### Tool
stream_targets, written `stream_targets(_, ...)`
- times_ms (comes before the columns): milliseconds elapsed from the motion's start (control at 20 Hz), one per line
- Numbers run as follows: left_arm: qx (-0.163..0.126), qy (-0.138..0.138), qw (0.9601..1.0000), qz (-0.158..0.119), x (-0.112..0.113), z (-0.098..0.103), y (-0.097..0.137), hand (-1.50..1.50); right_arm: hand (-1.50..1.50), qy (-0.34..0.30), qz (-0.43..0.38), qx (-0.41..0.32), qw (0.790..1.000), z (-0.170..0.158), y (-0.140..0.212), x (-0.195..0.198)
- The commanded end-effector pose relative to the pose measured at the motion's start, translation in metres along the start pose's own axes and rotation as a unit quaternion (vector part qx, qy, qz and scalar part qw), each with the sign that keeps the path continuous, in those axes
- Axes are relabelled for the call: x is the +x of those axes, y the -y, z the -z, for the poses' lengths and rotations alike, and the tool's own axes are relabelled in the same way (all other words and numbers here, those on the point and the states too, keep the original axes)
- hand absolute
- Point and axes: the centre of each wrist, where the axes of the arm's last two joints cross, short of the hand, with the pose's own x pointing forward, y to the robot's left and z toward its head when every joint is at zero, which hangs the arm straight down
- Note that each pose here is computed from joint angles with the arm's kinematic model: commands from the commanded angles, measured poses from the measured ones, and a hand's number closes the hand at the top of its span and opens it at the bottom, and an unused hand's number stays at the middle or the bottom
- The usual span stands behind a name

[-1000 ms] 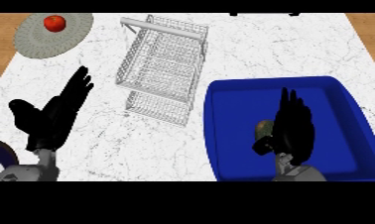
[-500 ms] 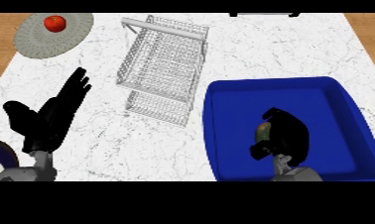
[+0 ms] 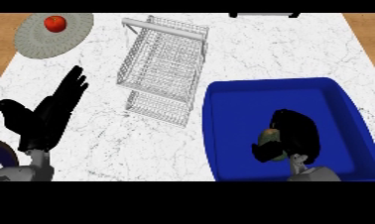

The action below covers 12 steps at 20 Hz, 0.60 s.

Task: Pick the squash from the tray and place it in the tiered basket

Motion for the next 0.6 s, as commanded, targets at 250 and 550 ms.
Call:
stream_targets(250,-0.001,0.000,1.0000,-0.001,0.011,0.013,0.005,0.00,1.50,0.157,-0.074,-0.048,0.984,0.037,0.028,-0.098)
stream_targets(550,-0.001,-0.009,0.9999,-0.006,-0.005,0.002,0.010,0.00,1.50,0.220,0.081,-0.207,0.950,0.020,0.102,-0.070)
